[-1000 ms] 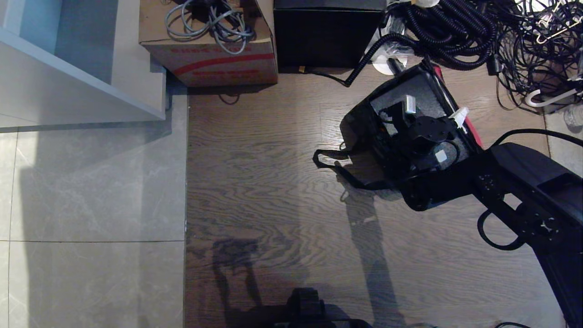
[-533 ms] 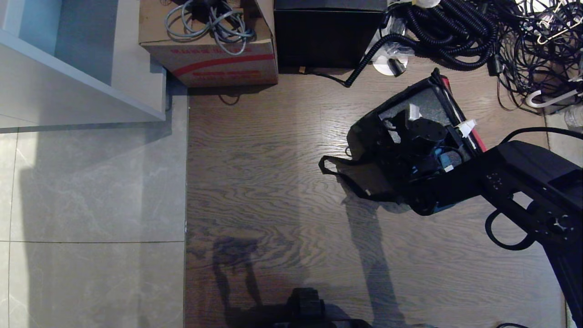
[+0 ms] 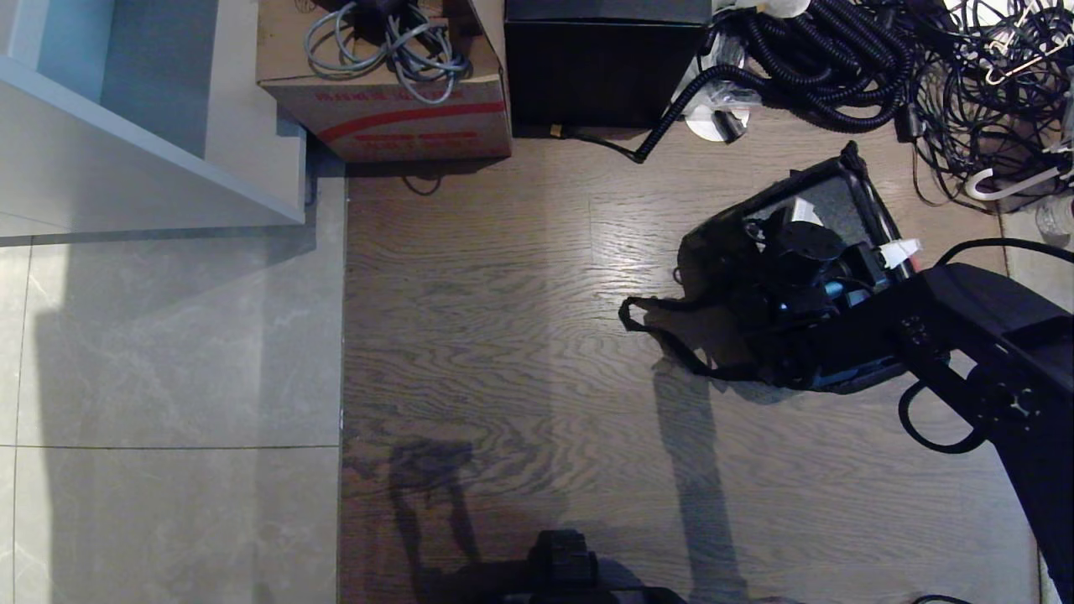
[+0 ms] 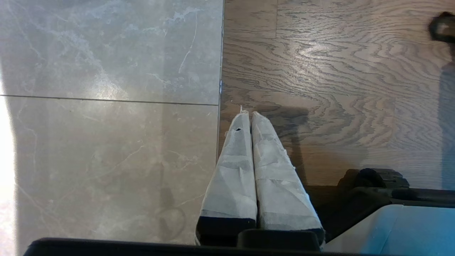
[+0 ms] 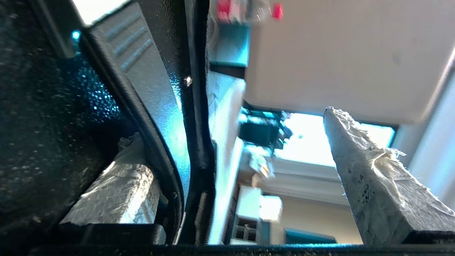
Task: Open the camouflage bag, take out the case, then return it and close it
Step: Lift the black box
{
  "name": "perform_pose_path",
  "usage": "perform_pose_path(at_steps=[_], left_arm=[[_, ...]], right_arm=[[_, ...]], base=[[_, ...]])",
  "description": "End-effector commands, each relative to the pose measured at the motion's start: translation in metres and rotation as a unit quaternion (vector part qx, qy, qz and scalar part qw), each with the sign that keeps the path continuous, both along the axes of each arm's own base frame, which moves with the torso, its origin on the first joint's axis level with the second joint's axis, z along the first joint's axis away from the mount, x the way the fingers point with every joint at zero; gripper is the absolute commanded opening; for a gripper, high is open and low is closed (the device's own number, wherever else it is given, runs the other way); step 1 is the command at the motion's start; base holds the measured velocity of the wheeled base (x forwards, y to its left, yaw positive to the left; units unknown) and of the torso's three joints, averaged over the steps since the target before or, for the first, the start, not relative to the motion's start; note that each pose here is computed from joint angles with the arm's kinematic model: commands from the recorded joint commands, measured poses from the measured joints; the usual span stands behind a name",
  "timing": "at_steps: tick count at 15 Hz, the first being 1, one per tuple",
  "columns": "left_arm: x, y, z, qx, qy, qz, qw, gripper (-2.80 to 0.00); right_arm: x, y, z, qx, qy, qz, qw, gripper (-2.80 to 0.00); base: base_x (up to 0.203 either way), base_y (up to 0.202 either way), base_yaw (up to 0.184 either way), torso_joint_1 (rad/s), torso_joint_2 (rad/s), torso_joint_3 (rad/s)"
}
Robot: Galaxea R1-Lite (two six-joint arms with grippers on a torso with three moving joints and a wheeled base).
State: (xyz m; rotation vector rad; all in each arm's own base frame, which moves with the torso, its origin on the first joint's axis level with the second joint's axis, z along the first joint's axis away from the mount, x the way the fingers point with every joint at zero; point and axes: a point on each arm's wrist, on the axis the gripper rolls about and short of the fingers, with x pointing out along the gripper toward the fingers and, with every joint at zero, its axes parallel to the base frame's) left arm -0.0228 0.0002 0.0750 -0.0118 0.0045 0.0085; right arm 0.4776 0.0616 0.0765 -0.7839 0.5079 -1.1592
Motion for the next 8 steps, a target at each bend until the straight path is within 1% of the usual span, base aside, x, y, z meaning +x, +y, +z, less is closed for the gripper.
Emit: perform_pose_path(at_steps=[1, 4, 6, 7, 8], left_arm=[[0.0, 0.0, 0.0, 0.0, 0.0, 0.0, 1.0, -2.8], [0.0, 0.0, 0.0, 0.0, 0.0, 0.0, 1.0, -2.8], [0.0, 0.0, 0.0, 0.0, 0.0, 0.0, 1.0, -2.8], [0.0, 0.0, 0.0, 0.0, 0.0, 0.0, 1.0, -2.8], [0.0, 0.0, 0.0, 0.0, 0.0, 0.0, 1.0, -2.8]], right_arm=[[0.004, -0.008, -0.023, -0.005, 0.027, -0.01, 1.0, 0.0], [0.003, -0.01, -0.038, -0.009, 0.056, -0.012, 0.998, 0.0], [0.002, -0.009, -0.041, -0.006, 0.048, -0.01, 0.999, 0.0], [0.003, -0.008, -0.038, -0.003, 0.042, -0.015, 0.999, -2.8], [0.003, -0.007, -0.042, -0.003, 0.042, -0.017, 0.999, -2.8]], base=[[0.0, 0.0, 0.0, 0.0, 0.0, 0.0], [0.0, 0.0, 0.0, 0.0, 0.0, 0.0], [0.0, 0.0, 0.0, 0.0, 0.0, 0.0], [0.0, 0.0, 0.0, 0.0, 0.0, 0.0], [0.0, 0.0, 0.0, 0.0, 0.0, 0.0]])
